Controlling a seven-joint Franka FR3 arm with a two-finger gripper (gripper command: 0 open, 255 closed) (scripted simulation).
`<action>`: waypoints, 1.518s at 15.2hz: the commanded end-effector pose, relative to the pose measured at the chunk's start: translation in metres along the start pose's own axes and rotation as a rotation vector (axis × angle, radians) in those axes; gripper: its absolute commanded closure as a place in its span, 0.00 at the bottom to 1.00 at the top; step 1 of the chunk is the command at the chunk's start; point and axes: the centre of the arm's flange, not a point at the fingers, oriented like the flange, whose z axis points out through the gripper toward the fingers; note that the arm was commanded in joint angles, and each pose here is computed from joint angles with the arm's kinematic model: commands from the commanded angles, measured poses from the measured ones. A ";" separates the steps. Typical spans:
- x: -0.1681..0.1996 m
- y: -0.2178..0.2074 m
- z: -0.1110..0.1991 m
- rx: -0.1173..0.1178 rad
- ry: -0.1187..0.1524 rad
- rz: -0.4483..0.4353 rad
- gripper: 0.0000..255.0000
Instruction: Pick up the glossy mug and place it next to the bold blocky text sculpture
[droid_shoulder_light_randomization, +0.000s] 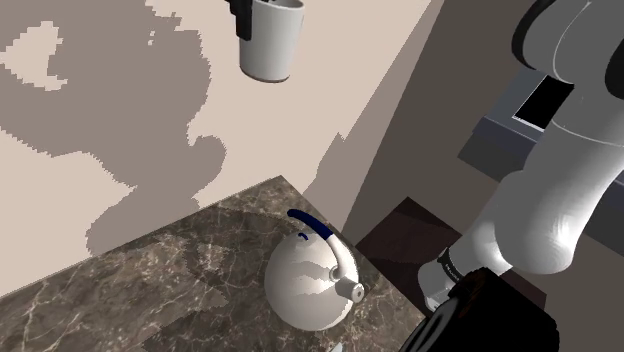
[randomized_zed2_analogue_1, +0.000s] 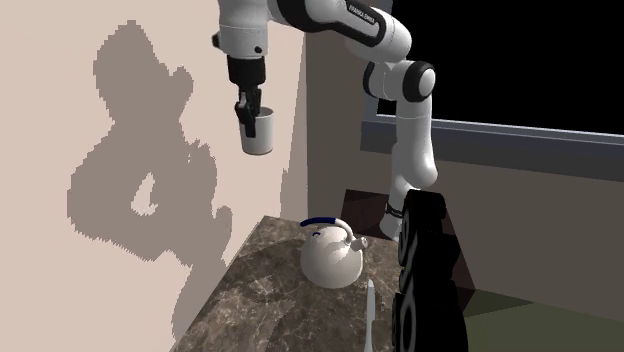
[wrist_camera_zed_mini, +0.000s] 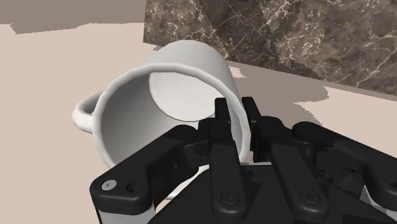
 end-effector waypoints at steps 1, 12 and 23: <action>-0.013 -0.020 -0.004 0.000 0.000 0.002 1.00; -0.085 -0.148 -0.018 0.000 0.000 0.002 1.00; -0.090 -0.151 0.040 0.000 0.000 0.002 1.00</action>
